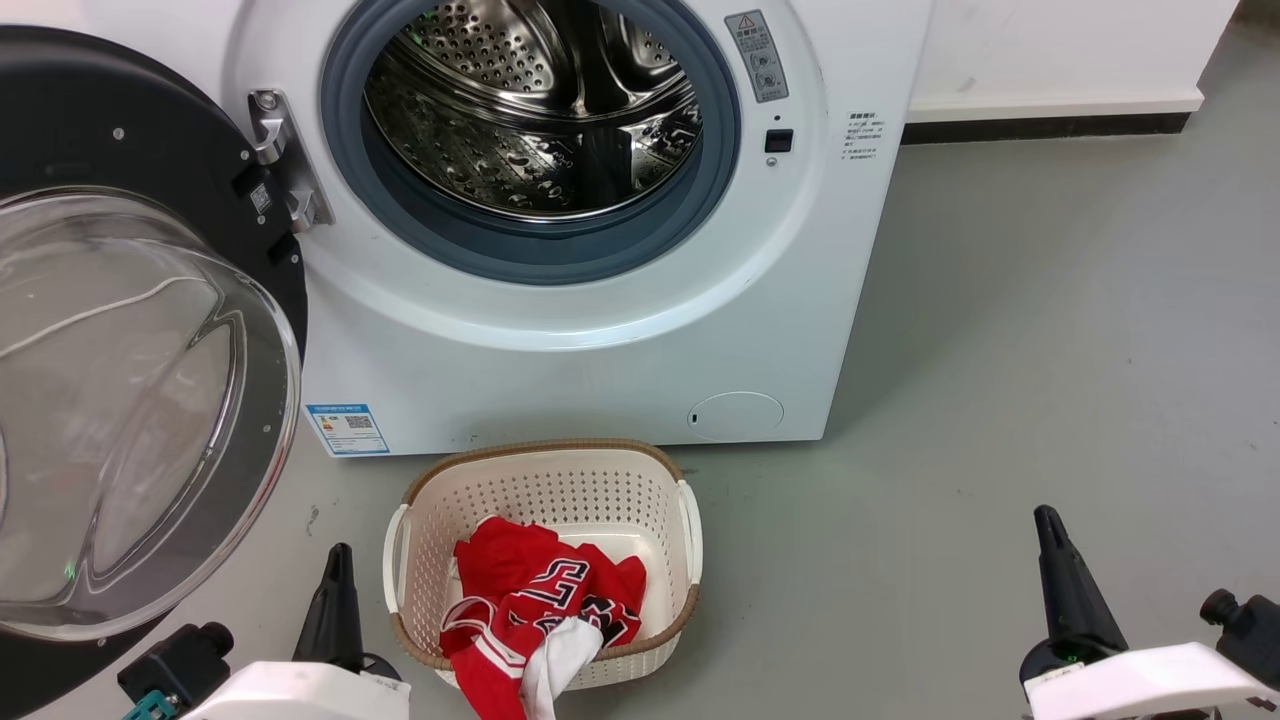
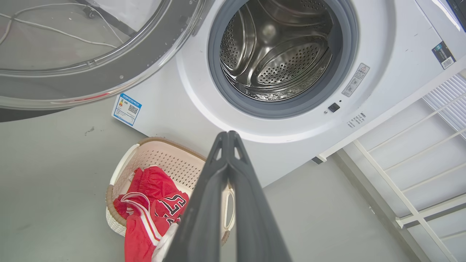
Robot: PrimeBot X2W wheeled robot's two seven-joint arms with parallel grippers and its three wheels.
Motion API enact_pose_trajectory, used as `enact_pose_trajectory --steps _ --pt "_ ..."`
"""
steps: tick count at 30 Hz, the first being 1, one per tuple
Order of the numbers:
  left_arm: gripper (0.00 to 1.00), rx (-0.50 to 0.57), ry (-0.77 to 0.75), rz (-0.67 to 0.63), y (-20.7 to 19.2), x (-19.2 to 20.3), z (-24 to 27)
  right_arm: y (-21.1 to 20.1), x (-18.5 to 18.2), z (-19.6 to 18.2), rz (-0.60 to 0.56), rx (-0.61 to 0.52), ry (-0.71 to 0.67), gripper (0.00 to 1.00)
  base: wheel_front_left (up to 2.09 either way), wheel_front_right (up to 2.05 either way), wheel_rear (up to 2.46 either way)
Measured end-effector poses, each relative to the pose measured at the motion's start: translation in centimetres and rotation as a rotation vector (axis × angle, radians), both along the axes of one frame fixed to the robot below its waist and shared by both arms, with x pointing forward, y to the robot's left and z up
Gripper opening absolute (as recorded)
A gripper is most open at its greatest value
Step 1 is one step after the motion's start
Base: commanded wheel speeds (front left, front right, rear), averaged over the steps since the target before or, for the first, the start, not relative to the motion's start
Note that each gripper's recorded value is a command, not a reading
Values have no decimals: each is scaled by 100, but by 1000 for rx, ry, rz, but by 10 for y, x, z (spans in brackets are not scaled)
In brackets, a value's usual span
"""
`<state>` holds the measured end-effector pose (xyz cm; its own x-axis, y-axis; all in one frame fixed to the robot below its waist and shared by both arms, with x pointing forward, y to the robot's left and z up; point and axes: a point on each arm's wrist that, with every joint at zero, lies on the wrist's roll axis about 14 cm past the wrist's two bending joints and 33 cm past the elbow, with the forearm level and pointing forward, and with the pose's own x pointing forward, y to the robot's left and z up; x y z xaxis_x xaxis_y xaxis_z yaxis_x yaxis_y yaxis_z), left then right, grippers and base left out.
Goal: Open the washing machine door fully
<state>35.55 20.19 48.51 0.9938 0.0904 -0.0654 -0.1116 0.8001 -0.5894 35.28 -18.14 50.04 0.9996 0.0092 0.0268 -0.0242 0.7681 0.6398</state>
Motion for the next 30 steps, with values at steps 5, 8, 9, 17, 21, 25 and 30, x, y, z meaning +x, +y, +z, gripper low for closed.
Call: enact_pose_trajectory --steps 5,8,9,17,21,25,30 --pt "0 -73 2 2 1 2 -1 -2 2 -2 -5 68 13 0 0 0 0" --pt "0 -117 1 4 1 4 0 -4 4 -2 -8 107 17 0 0 0 0" --pt "0 -131 3 4 1 4 -1 -4 5 -1 -8 120 16 0 0 0 0" --pt "0 -262 3 2 0 8 -1 -7 10 -2 -13 241 29 0 0 0 0" --pt "0 -313 2 1 0 10 -1 -8 10 -4 -18 287 40 0 0 0 0" --pt "0 -361 -5 -1 0 12 0 -9 13 -3 -18 330 40 0 0 0 0" --pt "0 -440 -7 -3 0 14 1 -11 15 -5 -21 404 49 0 0 0 0"
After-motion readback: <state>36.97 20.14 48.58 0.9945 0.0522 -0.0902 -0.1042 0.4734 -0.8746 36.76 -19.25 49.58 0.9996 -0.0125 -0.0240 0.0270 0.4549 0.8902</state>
